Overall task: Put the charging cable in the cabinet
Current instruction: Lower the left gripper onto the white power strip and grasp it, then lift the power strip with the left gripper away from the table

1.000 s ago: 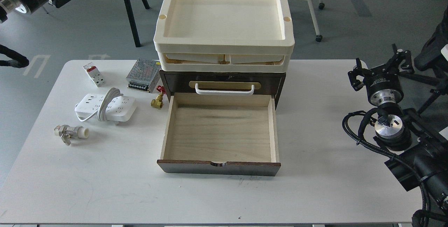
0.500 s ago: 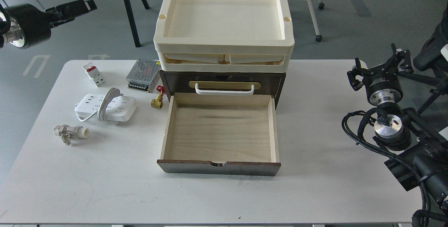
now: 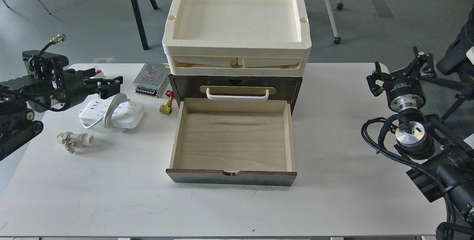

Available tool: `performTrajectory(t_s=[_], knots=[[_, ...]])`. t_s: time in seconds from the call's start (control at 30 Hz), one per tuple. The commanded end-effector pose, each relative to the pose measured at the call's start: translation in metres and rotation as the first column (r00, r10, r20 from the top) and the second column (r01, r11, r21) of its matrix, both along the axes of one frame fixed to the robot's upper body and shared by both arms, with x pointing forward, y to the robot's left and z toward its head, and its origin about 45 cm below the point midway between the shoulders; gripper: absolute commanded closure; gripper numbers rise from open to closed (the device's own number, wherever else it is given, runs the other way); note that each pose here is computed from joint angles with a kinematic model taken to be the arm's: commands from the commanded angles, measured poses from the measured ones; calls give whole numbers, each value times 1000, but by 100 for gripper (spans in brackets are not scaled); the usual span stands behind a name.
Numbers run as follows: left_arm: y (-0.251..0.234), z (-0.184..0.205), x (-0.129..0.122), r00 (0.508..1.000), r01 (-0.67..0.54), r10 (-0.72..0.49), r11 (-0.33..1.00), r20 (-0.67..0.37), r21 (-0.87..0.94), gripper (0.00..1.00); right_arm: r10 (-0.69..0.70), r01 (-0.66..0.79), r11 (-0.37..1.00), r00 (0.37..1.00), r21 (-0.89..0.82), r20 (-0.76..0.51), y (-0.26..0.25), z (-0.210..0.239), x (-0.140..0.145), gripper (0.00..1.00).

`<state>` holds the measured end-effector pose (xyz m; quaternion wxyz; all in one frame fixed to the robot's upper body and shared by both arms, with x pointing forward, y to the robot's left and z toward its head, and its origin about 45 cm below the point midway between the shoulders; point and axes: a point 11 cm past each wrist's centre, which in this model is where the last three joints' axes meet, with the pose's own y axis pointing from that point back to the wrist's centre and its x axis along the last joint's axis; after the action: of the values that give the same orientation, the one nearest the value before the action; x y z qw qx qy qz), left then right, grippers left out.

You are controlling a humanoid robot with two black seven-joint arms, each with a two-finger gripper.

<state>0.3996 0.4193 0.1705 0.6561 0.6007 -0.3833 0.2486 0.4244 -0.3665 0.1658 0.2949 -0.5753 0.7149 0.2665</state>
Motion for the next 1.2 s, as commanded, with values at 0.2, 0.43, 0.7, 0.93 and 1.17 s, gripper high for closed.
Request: performTrajectory(t_s=[0.2,0.43,0.7,0.93,1.17], knots=[[-10,-50,-7,998,-8,11,999,-67,40,15,2,-2,1000,1000,0,0,0,0,0,0],[-8,-68,-2,997,-23,27,998,-77,51,34,3,-3,1000,1000,1,1,1,0,0,0],[-4,-71,-1,996,-28,32,998,-84,52,78,3,-3,1000,1000,1,1,1,0,0,0],[-9,-78,-8,990,58,-49,996,-132,64,98,2,-2,1000,1000,0,0,1,0,0,0],[8,-35,15,998,49,-46,998,-50,50,99,2,-2,1000,1000,0,0,1,0,0,0]])
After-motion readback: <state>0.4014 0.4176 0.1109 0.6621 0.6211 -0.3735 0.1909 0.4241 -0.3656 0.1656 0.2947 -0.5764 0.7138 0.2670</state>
